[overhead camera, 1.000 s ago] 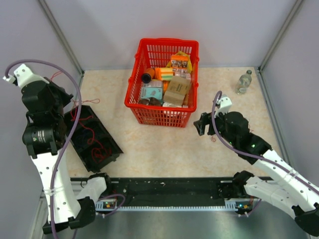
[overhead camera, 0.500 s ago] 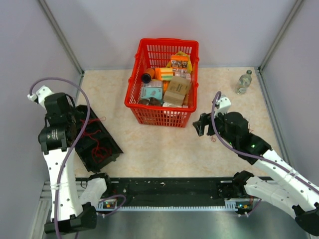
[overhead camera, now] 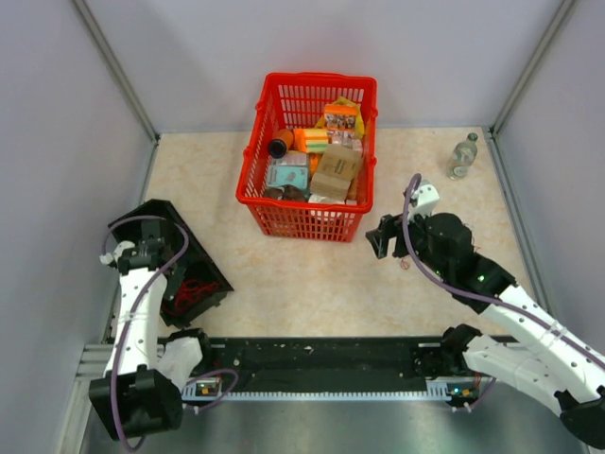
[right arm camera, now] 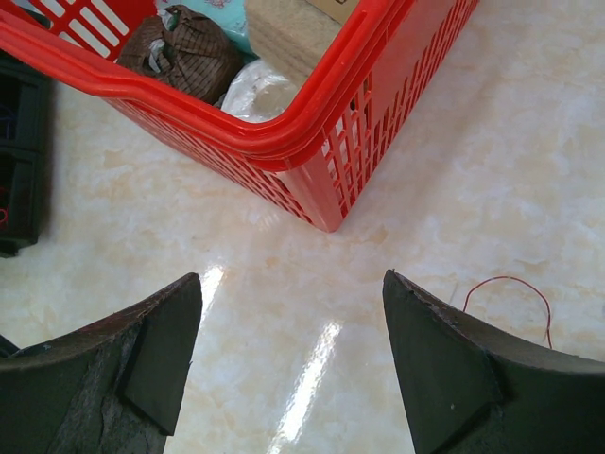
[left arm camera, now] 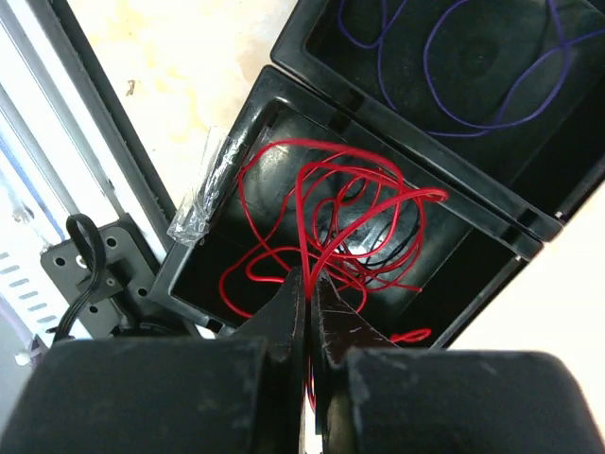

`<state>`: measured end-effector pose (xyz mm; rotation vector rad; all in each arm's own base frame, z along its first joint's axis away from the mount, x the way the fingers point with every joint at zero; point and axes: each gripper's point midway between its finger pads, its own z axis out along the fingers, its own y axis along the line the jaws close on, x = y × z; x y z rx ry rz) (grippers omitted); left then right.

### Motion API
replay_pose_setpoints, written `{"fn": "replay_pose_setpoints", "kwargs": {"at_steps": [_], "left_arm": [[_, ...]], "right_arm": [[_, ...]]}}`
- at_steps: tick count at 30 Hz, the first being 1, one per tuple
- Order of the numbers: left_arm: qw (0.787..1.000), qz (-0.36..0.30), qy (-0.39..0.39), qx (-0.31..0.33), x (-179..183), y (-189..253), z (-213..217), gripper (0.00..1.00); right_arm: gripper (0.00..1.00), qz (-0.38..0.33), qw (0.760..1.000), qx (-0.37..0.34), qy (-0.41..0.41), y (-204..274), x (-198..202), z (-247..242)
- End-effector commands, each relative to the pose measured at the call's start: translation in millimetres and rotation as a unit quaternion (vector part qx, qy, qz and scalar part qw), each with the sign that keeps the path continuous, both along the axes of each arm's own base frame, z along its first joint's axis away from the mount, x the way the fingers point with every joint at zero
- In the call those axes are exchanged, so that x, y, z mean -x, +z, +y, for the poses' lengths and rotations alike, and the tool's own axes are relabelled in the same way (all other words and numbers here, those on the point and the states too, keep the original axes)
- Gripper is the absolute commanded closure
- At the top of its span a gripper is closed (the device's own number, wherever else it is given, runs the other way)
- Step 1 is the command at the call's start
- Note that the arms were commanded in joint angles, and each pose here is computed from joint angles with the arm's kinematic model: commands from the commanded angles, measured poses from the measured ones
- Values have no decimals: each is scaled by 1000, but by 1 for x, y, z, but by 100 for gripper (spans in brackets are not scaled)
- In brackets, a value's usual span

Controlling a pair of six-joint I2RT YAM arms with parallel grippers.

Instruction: Untangle the cables

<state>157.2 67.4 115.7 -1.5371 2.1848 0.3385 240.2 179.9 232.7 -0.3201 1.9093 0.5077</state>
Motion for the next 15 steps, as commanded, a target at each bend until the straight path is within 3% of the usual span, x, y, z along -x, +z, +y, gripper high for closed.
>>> {"fn": "replay_pose_setpoints", "kwargs": {"at_steps": [1, 4, 9, 15], "left_arm": [[998, -16, 60, -2, -11, -11, 7, 100], [998, -21, 65, 15, -27, -26, 4, 100], [994, 27, 100, 27, -16, -57, 1, 99], [996, -24, 87, 16, -16, -41, 3, 34]], "right_arm": [[24, -26, 999, -27, 6, 20, 2, 5], [24, -30, 999, -22, -3, 20, 1, 0], [24, -40, 999, -25, -5, 27, 5, -5], [24, -29, 999, -33, 8, 21, 10, -1]]}}
